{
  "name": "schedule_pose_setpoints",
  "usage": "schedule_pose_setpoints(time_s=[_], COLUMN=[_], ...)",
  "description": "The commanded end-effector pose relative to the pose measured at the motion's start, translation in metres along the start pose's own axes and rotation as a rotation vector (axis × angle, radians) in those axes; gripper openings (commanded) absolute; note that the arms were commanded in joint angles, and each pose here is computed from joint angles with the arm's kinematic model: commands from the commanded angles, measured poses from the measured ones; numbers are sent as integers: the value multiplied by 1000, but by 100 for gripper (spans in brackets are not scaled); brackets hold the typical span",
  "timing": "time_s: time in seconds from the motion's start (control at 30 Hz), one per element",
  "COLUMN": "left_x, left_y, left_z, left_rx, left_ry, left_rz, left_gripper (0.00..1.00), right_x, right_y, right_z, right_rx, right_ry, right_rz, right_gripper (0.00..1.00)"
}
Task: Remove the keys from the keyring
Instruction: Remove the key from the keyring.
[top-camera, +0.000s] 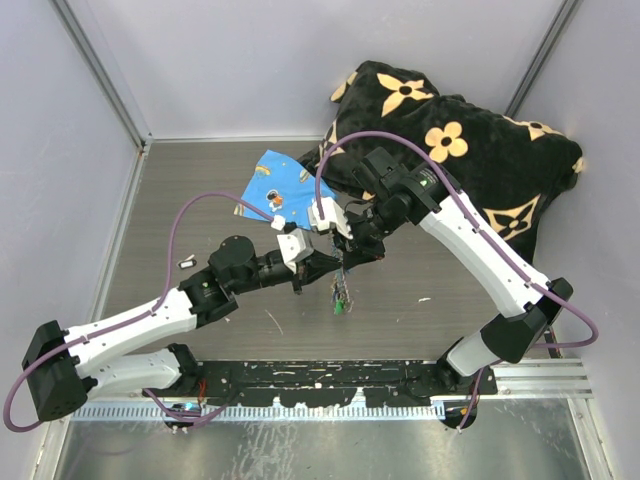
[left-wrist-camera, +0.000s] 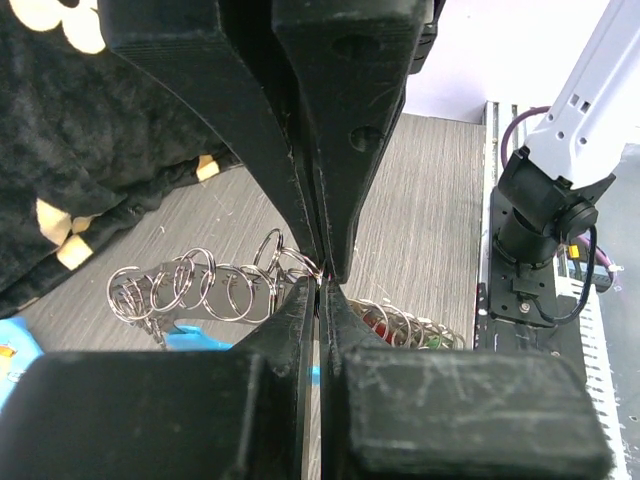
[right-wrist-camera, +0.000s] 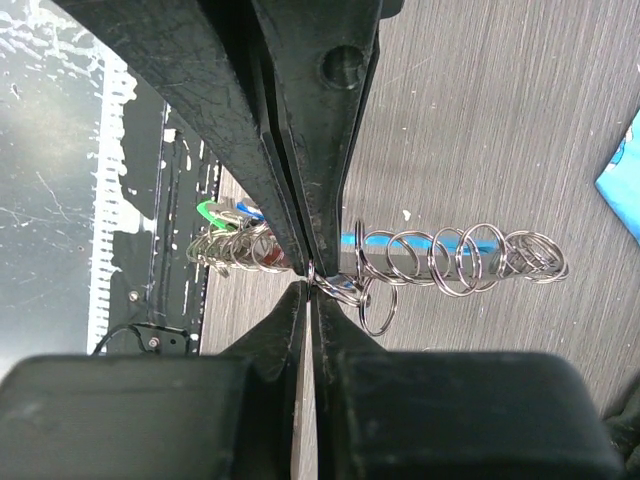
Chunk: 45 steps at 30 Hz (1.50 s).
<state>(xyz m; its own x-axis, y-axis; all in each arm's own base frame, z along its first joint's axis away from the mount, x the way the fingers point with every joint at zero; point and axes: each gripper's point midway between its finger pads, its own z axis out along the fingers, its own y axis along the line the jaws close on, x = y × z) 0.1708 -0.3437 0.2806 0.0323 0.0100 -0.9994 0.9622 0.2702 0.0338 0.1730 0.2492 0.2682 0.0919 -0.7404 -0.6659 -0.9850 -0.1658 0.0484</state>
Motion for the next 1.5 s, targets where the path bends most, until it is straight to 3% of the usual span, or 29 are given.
schedule_pose_setpoints(time_s=[0.0,0.2,0.4,0.7,0.9,1.23,1.47], left_x=[-32,-63,-93,-141,-173,-210,-219], left_y=[4,8,17,27,27,29,31], left_z=[-2,-6,-15,-37,-45,-42,-39], left_rx=[-27,-61,-117,-180,-150,-104,-87], left_ry=[-104,-282,-445,-734,-897,-972,-987], left_rz=[2,-25,-16,-9,-45,-52,-65], left_gripper=[0,0,0,0,0,0,0], right_x=[-28,-37,-48,-76,-96,-101,-110], right_y=[10,-1,-16,-5,3,-21,-21], right_z=[-17,-39,-85,-114,-129,-140,-146], right_rx=[25,43,93,-9,-39,76,71], right_ry=[-131,-246,-413,-653,-725,-670,-700], right_rz=[-56,-1,25,21,-52,-23,-24], right_gripper=[17,42,48,43,40,34,29])
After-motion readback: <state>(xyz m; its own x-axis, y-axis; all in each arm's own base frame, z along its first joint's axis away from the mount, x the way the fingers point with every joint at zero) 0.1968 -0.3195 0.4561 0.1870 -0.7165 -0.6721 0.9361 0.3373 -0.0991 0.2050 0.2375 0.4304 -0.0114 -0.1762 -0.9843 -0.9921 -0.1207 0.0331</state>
